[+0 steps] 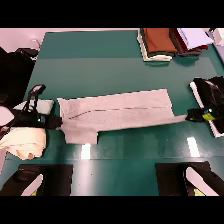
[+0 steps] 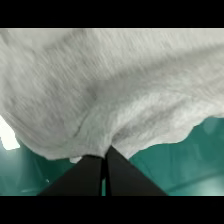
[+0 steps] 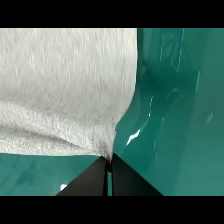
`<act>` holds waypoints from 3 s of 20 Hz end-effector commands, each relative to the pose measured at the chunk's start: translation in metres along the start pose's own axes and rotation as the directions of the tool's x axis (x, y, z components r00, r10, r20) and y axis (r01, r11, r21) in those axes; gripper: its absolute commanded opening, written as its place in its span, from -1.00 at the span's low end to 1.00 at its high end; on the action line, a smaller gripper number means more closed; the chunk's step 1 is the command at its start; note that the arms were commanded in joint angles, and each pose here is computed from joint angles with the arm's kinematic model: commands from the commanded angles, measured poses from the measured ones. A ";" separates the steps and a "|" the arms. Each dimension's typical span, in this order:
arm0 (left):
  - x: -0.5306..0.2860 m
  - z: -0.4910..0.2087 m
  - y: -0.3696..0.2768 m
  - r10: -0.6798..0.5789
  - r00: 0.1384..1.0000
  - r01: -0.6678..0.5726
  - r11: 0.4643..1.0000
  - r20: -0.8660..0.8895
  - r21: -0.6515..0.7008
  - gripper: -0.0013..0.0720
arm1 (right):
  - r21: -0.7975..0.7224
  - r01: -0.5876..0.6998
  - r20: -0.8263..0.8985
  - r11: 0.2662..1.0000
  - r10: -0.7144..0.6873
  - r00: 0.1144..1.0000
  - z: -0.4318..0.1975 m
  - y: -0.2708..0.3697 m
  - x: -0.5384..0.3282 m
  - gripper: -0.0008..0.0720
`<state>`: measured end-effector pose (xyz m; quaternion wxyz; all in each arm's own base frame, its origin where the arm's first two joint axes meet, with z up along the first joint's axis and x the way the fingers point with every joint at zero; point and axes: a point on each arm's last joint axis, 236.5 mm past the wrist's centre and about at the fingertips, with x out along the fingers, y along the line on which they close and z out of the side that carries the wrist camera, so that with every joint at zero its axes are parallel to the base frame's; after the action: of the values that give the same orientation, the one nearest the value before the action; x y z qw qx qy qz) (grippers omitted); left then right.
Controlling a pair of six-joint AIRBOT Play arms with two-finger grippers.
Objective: Fold the shirts.
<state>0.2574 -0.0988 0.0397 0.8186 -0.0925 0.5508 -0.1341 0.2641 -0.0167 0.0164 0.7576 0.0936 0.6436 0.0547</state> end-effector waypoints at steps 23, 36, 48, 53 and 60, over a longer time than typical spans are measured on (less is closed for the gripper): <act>0.058 0.144 0.003 0.007 0.996 0.000 0.997 0.091 -0.075 -0.87 | 0.162 -0.318 -0.004 0.934 0.323 0.946 0.138 -0.037 0.059 0.52; 0.123 0.132 -0.110 -0.202 0.977 0.205 0.978 0.072 -0.025 -0.91 | 0.136 -0.544 0.044 0.828 0.544 0.838 0.139 0.044 0.118 -0.87; 0.225 0.112 -0.193 -0.272 0.960 0.275 0.961 -0.073 0.034 -0.91 | -0.376 -0.517 0.169 0.769 0.605 0.778 0.166 0.204 -0.093 -0.94; 0.225 0.111 -0.194 -0.272 0.959 0.275 0.961 -0.079 0.037 -0.91 | -0.502 -0.515 0.143 0.695 0.654 0.743 0.152 0.270 -0.124 -0.94; 0.192 0.139 -0.168 -0.234 0.970 0.238 0.969 -0.065 0.066 -0.91 | -0.592 -0.533 0.082 0.605 0.702 0.707 0.129 0.337 -0.125 -0.94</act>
<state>0.4268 -0.3408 -0.0420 0.7777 -0.1416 0.5547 -0.2596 0.3917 0.2505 0.2241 0.7823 0.1172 0.4104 0.4536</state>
